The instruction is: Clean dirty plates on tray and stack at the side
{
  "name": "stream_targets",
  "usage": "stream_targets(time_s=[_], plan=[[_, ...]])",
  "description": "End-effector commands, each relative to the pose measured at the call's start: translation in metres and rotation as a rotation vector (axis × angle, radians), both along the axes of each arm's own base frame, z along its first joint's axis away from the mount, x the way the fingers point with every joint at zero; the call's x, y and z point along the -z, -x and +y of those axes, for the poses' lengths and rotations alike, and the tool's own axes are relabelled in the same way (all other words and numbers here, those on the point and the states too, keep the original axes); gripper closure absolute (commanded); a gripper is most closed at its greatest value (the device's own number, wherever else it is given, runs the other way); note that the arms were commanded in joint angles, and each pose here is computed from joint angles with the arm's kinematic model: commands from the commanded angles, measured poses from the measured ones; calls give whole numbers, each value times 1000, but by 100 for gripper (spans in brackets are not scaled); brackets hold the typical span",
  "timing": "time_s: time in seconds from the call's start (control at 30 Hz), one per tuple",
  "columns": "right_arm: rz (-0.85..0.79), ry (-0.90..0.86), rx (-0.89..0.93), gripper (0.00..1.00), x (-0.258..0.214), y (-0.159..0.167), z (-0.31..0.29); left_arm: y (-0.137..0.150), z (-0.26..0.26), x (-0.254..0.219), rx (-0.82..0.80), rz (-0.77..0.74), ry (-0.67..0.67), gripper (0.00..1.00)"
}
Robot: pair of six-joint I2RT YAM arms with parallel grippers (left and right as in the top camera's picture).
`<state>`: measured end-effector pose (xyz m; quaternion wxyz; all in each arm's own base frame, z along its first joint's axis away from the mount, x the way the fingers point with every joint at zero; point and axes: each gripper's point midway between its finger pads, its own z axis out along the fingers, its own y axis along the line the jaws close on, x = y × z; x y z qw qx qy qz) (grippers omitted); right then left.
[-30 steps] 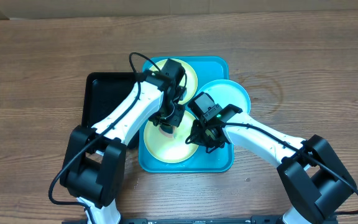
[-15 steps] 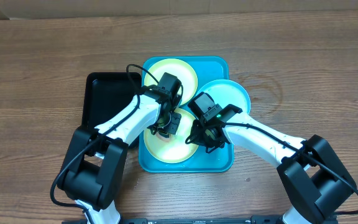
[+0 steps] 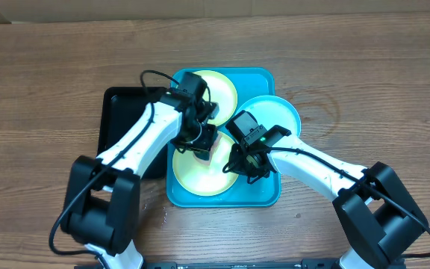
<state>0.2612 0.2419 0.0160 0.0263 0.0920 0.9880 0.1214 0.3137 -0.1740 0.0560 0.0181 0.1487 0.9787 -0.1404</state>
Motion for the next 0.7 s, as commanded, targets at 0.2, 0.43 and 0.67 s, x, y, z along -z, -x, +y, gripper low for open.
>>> stream_targets(time_s=[0.2,0.43,0.67], plan=[[6,3,-6,96,3,4,-1,4,41,12,-58,-33,-215,96],[6,3,-5,96,3,4,-1,15,51,41,-127,-26,-242,95],[5,3,-5,96,3,4,0,31,20,48,-93,41,-52,96]])
